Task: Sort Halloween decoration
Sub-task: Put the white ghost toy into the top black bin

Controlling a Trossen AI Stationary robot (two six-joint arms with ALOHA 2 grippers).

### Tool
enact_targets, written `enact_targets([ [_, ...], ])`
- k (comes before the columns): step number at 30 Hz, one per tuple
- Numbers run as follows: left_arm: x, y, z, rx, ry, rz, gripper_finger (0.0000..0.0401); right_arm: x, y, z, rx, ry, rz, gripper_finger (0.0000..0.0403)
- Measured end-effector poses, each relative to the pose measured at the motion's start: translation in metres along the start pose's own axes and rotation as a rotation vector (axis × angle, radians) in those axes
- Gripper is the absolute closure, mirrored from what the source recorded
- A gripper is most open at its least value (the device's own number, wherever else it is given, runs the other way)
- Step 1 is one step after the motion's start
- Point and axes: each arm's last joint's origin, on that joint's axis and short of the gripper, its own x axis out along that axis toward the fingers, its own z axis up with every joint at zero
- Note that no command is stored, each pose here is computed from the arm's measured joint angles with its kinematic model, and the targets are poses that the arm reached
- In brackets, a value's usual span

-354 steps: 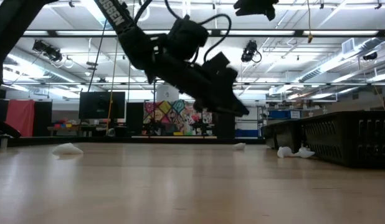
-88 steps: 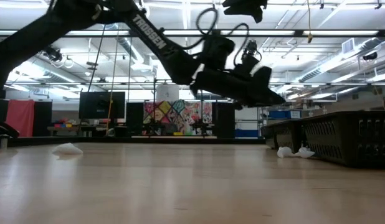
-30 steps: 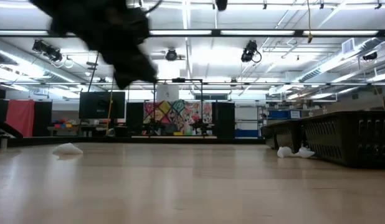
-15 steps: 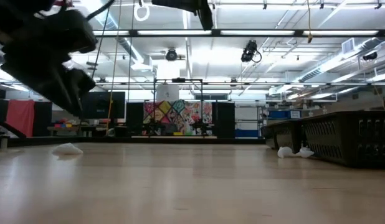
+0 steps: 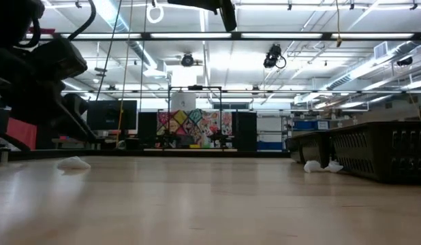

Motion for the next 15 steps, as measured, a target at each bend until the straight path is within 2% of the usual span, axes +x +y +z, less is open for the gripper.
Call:
enact_targets([
  [4,0.0,0.005,-0.009,-0.049,-0.084,-0.014,0.0293,0.0,-0.001,0.0,0.02,0.0,-0.002,0.0263],
  [9,-0.001,0.009,-0.016,-0.042,-0.13,-0.032,0.0285,0.001,-0.002,0.0,0.034,0.002,-0.006,0.0263],
  [15,-0.002,0.011,-0.016,-0.019,-0.153,-0.001,0.0218,0.001,-0.003,0.0,0.046,0.007,-0.01,0.0263],
])
